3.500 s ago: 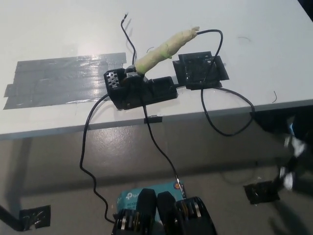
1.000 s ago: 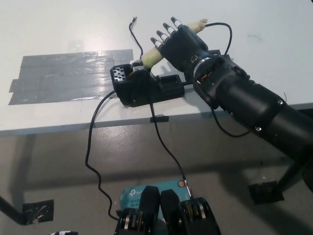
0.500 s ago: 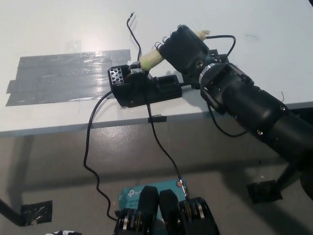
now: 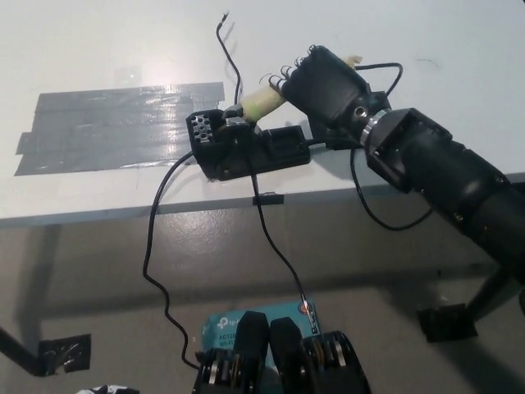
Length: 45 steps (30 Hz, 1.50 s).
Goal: The robot uses its right hand to grab the soldering gun kept on the middle of the table and pulls it out of its base and keep it on the right side of the base
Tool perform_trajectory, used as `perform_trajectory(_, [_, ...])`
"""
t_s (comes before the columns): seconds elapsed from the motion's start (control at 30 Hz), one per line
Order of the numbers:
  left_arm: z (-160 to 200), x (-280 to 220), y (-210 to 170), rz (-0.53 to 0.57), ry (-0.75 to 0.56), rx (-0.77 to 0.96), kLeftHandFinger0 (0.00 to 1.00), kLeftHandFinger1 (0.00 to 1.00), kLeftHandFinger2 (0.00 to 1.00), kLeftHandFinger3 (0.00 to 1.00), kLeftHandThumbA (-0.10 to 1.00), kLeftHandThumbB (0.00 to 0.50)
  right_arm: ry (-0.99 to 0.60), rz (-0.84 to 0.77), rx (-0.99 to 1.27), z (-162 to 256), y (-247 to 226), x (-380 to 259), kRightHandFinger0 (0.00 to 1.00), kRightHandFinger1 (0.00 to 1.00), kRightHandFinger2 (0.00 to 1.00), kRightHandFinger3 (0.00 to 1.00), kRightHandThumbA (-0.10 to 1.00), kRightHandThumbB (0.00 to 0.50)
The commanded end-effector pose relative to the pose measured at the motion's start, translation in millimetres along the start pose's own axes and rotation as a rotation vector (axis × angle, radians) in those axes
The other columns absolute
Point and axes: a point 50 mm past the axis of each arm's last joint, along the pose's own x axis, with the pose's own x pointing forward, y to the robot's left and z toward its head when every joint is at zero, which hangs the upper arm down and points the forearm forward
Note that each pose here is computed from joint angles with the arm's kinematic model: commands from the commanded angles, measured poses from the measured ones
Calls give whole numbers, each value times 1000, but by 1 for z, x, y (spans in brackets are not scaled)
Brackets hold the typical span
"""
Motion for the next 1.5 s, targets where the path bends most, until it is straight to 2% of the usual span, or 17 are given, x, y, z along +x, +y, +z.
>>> perform_trajectory(0.0, [6, -5, 10, -13, 5, 78, 412, 478, 634, 810, 561, 259, 64, -306, -119, -106, -56, -15, 0, 0, 62, 329, -85, 233])
perform_trajectory(0.07, [6, -5, 9, -13, 7, 75, 423, 497, 654, 838, 559, 262, 75, -308, -119, -113, -57, -17, 0, 0, 235, 410, -100, 217])
perform_trajectory(0.17, [7, -6, 11, -15, 10, 97, 403, 473, 635, 821, 601, 270, 136, -317, -102, -128, -60, -22, 0, 0, 2, 394, -100, 155])
perform_trajectory(0.3, [5, -6, 11, -15, 13, 89, 349, 423, 585, 779, 586, 281, 183, -352, -80, -135, -65, -24, 0, 0, 6, 252, -100, 164])
perform_trajectory(0.37, [5, -5, 11, -19, 15, 87, 348, 424, 583, 773, 594, 292, 247, -321, -85, -143, -71, -24, 0, 0, 357, 242, -100, 133])
perform_trajectory(0.53, [5, -6, 12, -17, 16, 89, 343, 393, 560, 727, 587, 293, 324, -338, -1, -152, -79, -26, 0, 0, 209, 244, -100, 35])
perform_trajectory(0.57, [5, -6, 12, -19, 18, 93, 367, 427, 576, 748, 585, 278, 374, -346, 19, -156, -83, -25, 0, 0, 3, 133, -100, 0])
perform_trajectory(0.7, [3, -7, 12, -18, 18, 80, 321, 390, 549, 716, 572, 276, 430, -345, 36, -159, -88, -23, 0, 0, 0, 2, -100, 0])
perform_trajectory(0.73, [3, -8, 12, -18, 18, 78, 311, 380, 544, 707, 571, 274, 438, -341, 38, -159, -89, -22, 0, 0, 158, 36, -100, 9])
perform_trajectory(0.97, [0, -9, 10, -18, 31, 91, 315, 413, 594, 771, 599, 280, 479, -329, 123, -154, -82, -25, 0, 0, 4, 0, -100, 7])
perform_trajectory(1.1, [0, -9, 10, -19, 33, 93, 357, 435, 599, 800, 604, 299, 531, -238, 140, -146, -67, -28, 0, 0, 17, 93, -100, 14])
perform_trajectory(1.17, [-1, -9, 9, -24, 39, 108, 373, 447, 605, 794, 618, 290, 574, -122, 199, -138, -53, -30, 0, 1, 83, 159, -100, 126])
perform_trajectory(1.23, [-2, -9, 8, -26, 43, 108, 376, 441, 603, 794, 620, 291, 594, -43, 252, -132, -43, -31, 0, 0, 144, 238, -100, 97])
perform_trajectory(1.27, [-2, -10, 8, -27, 42, 111, 386, 450, 601, 803, 618, 285, 596, -8, 268, -129, -35, -33, 0, 9, 212, 174, -100, 4])
perform_trajectory(1.3, [-2, -10, 7, -27, 43, 110, 389, 452, 599, 798, 615, 290, 604, 56, 291, -124, -28, -35, 0, 27, 265, 146, -34, 1])
perform_trajectory(1.33, [-3, -9, 6, -29, 44, 105, 401, 450, 591, 784, 612, 300, 623, 149, 380, -112, -14, -40, 0, 110, 370, 462, -97, 45])
perform_trajectory(1.47, [-3, -10, 3, -28, 42, 92, 356, 421, 601, 761, 597, 294, 633, 287, 429, -84, 12, -48, 0, 160, 434, 443, -7, 26])
